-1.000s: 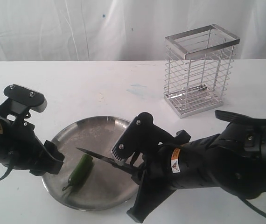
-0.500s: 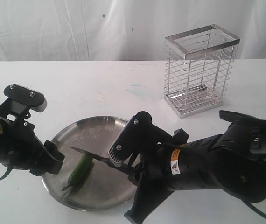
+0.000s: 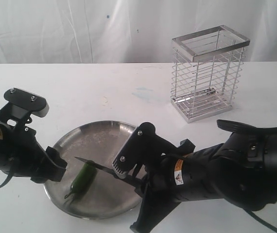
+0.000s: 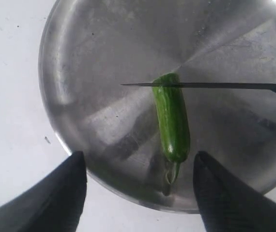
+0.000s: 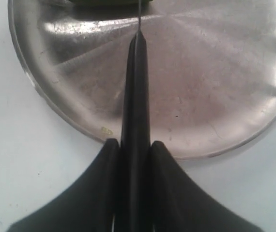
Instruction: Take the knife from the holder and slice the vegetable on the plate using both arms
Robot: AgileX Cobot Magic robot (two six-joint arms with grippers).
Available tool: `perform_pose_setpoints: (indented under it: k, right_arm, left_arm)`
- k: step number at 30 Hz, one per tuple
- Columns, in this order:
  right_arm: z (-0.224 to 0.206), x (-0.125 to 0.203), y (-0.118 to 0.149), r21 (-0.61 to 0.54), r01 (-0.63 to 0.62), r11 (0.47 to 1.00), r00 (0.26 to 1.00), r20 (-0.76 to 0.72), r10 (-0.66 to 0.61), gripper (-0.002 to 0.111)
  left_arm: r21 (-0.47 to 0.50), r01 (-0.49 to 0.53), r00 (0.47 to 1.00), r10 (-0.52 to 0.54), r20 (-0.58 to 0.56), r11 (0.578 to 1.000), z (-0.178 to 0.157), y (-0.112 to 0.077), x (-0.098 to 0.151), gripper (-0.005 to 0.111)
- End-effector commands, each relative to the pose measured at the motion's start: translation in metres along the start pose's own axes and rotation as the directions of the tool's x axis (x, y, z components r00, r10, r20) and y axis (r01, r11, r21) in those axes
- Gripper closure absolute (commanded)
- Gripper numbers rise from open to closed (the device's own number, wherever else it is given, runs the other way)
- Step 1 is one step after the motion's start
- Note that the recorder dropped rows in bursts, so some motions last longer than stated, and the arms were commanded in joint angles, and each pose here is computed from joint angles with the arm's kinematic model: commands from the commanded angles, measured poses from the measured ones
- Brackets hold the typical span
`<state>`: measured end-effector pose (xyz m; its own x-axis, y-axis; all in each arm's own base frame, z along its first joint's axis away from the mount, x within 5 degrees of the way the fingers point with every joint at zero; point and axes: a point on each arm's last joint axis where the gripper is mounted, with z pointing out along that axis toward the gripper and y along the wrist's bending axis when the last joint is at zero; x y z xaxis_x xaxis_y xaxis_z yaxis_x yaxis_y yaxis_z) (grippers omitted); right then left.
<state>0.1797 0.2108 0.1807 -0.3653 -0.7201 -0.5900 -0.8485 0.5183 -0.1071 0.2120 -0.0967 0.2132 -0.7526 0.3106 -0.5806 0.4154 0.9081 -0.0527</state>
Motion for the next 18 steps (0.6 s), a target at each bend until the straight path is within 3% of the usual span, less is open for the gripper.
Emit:
perform_pose_setpoints:
  k: [1, 3, 5, 10, 14, 18]
  right_arm:
    - [0.003, 0.000, 0.001, -0.002, 0.015, 1.000, 1.000, -0.004, -0.015, 0.108]
    - [0.003, 0.000, 0.001, -0.002, 0.015, 1.000, 1.000, -0.001, -0.015, 0.108]
    - [0.003, 0.000, 0.001, -0.002, 0.015, 1.000, 1.000, -0.001, -0.015, 0.108]
    - [0.003, 0.000, 0.001, -0.002, 0.013, 1.000, 1.000, -0.001, -0.013, 0.108]
    - [0.003, 0.000, 0.001, -0.002, 0.013, 1.000, 1.000, -0.001, -0.013, 0.108]
    - [0.003, 0.001, 0.001, -0.004, 0.013, 1.000, 1.000, -0.007, -0.013, 0.108]
  left_arm:
    - [0.002, 0.018, 1.000, -0.018, -0.005, 1.000, -0.001, 0.000, 0.001, 0.041]
    - [0.006, 0.032, 0.999, -0.032, 0.012, 0.999, -0.001, 0.000, -0.001, 0.045]
    - [0.013, 0.058, 0.997, -0.059, 0.042, 0.998, -0.001, 0.000, -0.004, 0.055]
    - [0.043, 0.098, 0.980, -0.104, 0.171, 0.994, -0.002, -0.008, -0.016, 0.105]
    - [0.062, 0.057, 0.971, -0.070, 0.228, 0.996, 0.002, -0.020, -0.021, 0.106]
    - [0.053, 0.063, 0.984, -0.071, 0.166, 0.997, 0.021, -0.020, -0.016, 0.106]
